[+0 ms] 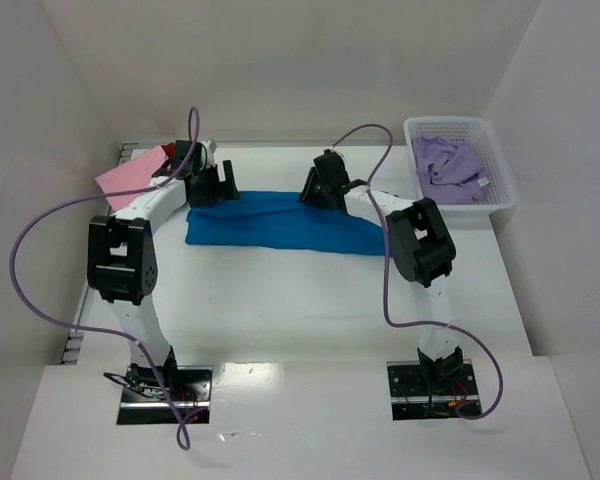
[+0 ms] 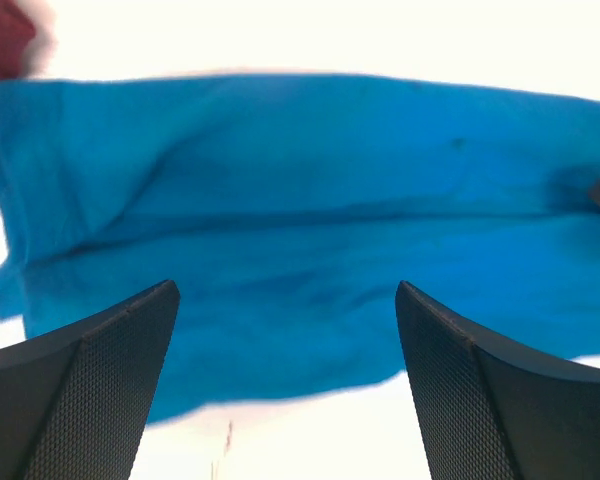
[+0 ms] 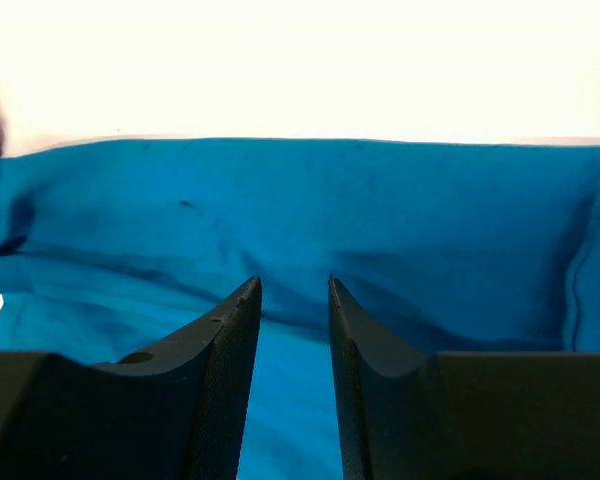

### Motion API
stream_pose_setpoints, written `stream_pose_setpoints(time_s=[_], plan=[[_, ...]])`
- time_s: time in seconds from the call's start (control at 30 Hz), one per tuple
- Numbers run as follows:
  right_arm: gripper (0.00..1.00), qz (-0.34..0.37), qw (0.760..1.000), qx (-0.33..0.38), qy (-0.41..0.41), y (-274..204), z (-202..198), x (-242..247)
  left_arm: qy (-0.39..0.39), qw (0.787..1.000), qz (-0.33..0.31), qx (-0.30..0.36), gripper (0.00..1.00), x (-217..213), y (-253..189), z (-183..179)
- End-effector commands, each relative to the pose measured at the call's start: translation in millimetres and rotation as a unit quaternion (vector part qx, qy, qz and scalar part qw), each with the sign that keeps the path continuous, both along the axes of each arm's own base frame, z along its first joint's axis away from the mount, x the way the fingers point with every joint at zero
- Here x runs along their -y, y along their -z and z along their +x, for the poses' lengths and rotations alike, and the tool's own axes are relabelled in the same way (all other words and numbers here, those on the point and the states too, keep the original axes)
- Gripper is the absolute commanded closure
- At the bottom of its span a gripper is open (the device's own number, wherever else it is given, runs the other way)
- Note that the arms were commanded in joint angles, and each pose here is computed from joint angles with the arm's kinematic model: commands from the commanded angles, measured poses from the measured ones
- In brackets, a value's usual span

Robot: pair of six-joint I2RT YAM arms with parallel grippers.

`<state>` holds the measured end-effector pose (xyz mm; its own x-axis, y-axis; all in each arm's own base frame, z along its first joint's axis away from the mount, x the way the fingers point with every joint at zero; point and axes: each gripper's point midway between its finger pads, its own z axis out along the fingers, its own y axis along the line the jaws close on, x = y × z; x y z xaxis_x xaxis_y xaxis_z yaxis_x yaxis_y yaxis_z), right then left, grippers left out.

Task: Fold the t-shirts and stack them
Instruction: Fold the other side of the tshirt into a rectangle

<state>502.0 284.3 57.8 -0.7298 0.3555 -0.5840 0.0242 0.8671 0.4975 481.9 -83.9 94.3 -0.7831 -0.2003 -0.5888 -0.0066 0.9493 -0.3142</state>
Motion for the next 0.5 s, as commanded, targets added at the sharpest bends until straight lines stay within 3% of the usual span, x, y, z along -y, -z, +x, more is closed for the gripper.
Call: stream_pose_setpoints(time_s=[0.0, 0.2, 0.47], plan=[[0.61, 0.002, 0.999, 0.032, 0.01, -20, 18, 1, -0.002, 1.0, -0.017, 0.023, 0.04, 1, -28, -12], [0.61, 0.023, 0.997, 0.065, 0.018, -60, 19, 7, -0.012, 1.0, -0.022, -0.007, 0.04, 0, -12, -37], [0.59, 0.022, 0.999, 0.049, 0.009, -49, 8, 7, -0.04, 0.998, -0.012, -0.041, 0.04, -6, 24, -40]])
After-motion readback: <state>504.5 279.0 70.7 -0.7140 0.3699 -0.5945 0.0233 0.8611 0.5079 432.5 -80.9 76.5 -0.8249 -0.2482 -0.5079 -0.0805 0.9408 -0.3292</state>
